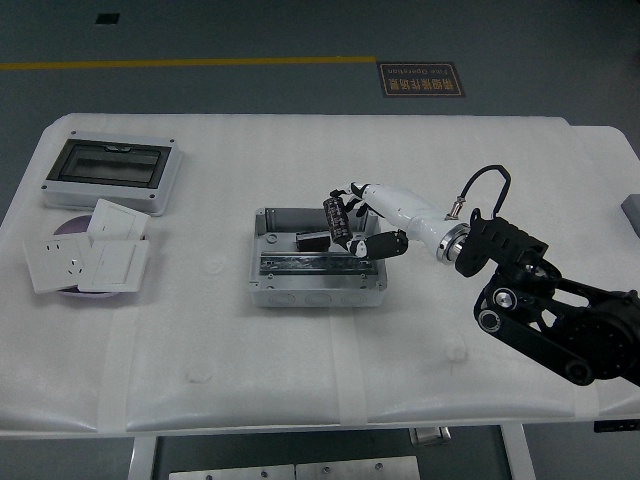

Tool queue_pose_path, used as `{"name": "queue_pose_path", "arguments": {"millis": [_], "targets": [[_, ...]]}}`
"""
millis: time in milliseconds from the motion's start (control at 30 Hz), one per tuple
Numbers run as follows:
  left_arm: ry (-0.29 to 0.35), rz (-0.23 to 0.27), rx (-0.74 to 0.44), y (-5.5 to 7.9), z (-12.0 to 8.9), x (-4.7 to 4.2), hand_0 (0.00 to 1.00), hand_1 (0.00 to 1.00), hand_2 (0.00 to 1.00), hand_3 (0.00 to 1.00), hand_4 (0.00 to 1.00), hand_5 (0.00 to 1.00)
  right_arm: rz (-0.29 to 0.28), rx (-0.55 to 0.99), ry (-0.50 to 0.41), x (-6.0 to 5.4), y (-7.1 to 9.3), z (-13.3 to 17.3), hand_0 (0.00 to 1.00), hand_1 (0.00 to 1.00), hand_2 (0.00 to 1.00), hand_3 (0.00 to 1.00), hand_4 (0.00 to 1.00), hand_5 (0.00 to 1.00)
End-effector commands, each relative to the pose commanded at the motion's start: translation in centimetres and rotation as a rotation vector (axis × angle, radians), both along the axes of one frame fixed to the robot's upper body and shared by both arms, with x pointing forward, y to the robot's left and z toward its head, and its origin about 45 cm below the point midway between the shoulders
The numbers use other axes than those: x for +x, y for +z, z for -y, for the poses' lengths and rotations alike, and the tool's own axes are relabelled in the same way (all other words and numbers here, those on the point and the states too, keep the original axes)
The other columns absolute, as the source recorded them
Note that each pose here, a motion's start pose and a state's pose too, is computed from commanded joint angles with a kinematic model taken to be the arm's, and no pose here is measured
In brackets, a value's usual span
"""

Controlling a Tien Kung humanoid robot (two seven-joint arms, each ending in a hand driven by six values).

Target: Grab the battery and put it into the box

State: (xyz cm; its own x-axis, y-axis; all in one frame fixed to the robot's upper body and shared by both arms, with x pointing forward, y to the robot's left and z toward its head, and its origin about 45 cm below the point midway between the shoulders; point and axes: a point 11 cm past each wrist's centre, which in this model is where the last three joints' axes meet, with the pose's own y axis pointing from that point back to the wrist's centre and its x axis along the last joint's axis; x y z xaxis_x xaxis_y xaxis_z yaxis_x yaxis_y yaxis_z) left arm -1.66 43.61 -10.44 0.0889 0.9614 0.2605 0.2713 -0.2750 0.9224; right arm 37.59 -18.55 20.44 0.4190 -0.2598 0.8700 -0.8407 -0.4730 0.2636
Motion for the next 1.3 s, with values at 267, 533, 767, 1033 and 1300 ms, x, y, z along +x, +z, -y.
{"name": "queue_pose_path", "arguments": {"millis": [267, 533, 767, 1033, 1300], "targets": [[0.001, 0.0, 0.0, 0.0, 0.0, 0.05, 0.678, 0.677, 0.574, 0.671, 0.705, 0.356, -0.011, -0.001, -0.019, 0.2, -0.1, 1.0, 0.998, 0.946, 0.991, 0.998, 0.918, 0.466], [0.002, 0.001, -0.001, 0.0, 0.0, 0.08, 0.678, 0.677, 0.568, 0.67, 0.704, 0.355, 0.048, 0.064, -0.199, 2.5, 2.7, 7.6, 0.998, 0.933, 0.98, 0.998, 0.934, 0.481], [0.004, -0.006, -0.001, 0.1, -0.1, -0.21, 0.679, 0.677, 0.571, 0.668, 0.703, 0.351, 0.08, 0.166, -0.403, 3.5, 4.5, 15.4, 0.998, 0.858, 0.919, 0.998, 0.951, 0.502], [0.004, -0.021, 0.001, 0.1, -0.3, -0.89, 0.68, 0.677, 0.568, 0.666, 0.701, 0.345, 0.157, 0.377, -0.498, 2.9, 6.3, 18.7, 0.946, 0.781, 0.824, 0.904, 0.923, 0.491], [-0.01, -0.041, -0.011, 0.0, 0.2, -1.62, 0.68, 0.677, 0.568, 0.665, 0.7, 0.345, 0.184, 0.665, -0.556, 1.9, 7.5, 20.3, 0.917, 0.757, 0.798, 0.869, 0.912, 0.482]]}}
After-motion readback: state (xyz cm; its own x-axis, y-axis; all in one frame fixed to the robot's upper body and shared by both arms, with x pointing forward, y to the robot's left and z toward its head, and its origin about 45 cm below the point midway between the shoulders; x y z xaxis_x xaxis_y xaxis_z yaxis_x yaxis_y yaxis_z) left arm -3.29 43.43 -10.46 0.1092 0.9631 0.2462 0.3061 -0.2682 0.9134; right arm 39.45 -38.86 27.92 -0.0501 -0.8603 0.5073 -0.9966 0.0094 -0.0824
